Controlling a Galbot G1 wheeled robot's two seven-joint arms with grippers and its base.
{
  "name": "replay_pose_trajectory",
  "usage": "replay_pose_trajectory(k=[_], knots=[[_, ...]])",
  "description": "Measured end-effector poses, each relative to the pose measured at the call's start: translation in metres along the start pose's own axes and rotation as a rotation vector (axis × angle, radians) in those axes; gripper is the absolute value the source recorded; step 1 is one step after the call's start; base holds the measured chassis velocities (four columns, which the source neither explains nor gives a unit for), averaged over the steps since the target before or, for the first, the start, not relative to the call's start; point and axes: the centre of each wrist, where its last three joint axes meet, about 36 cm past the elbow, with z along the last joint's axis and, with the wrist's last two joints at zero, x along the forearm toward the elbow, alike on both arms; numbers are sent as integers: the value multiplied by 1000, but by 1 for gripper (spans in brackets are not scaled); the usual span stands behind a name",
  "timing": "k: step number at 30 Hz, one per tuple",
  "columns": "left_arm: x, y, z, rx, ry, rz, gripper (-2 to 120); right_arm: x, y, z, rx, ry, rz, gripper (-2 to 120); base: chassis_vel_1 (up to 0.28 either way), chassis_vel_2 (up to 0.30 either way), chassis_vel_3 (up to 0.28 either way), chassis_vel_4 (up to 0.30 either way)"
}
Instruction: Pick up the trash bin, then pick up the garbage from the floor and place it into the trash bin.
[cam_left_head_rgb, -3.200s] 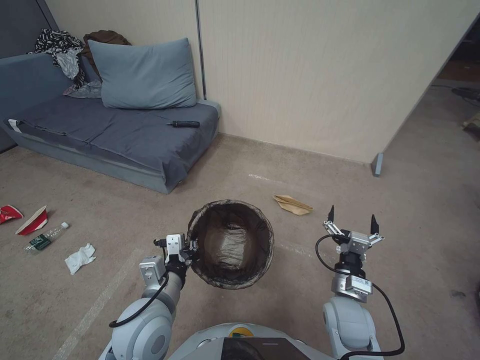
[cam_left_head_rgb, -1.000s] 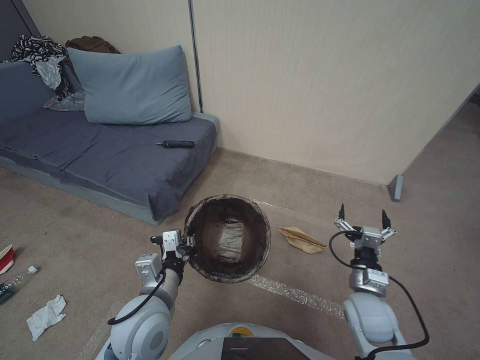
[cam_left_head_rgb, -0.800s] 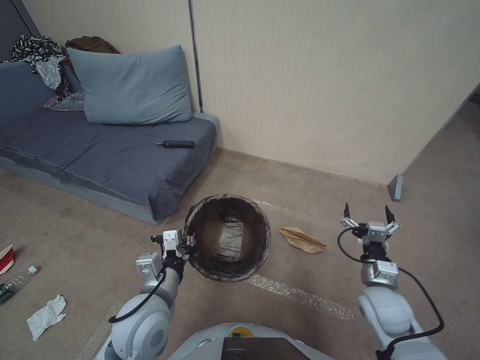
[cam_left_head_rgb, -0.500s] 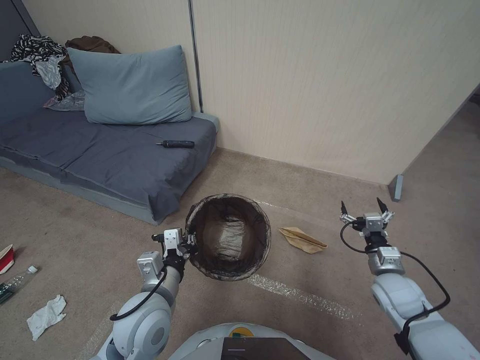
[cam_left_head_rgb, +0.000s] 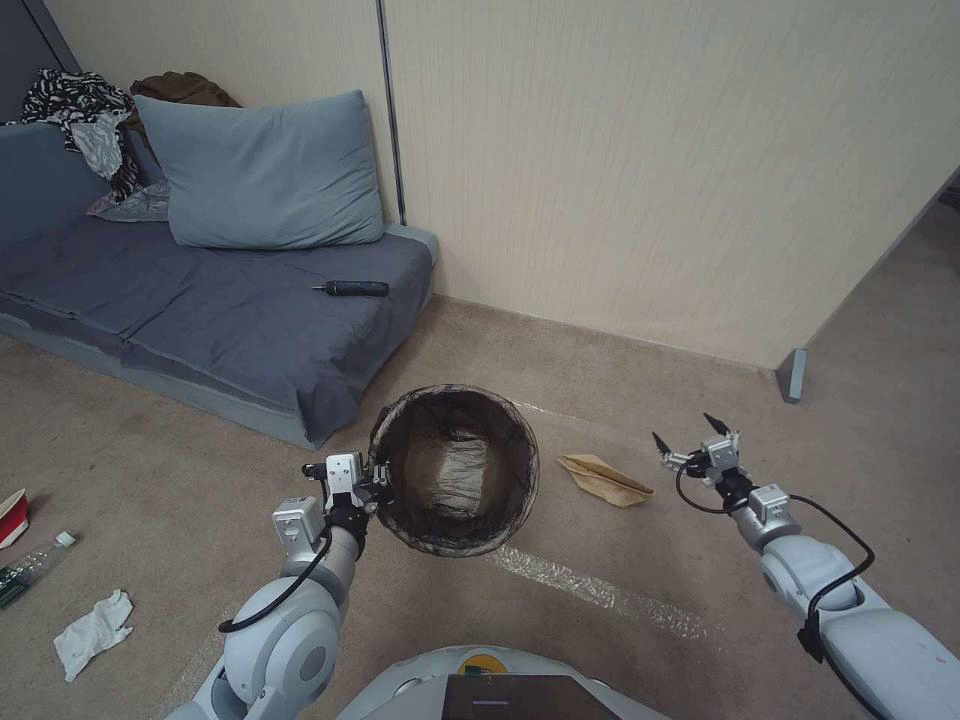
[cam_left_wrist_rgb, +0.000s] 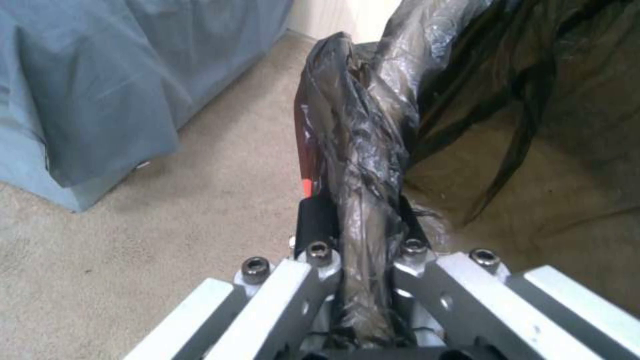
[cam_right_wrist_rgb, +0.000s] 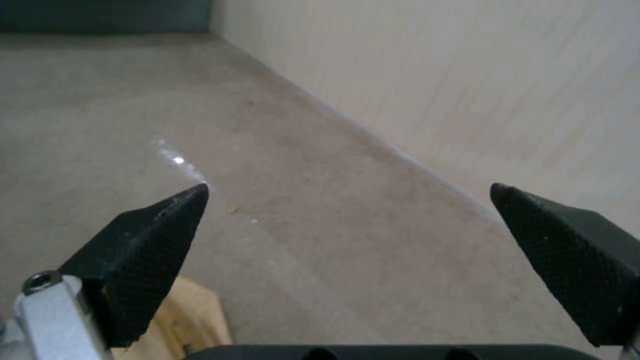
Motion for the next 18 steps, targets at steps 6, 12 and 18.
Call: replay_pose_trajectory(k=[6,12,18], knots=[[-3,1,-1,0,-1,1,2,-6,-7,13,7,27,-101,100,0,0,0,0],[-3,1,-1,2,-1,2,2,-10,-8,17,13,35,-138,100,0,0,0,0],[-4,2,-1,3,1,1,2,-21,-2,21,14,38,-184,100,0,0,0,0]])
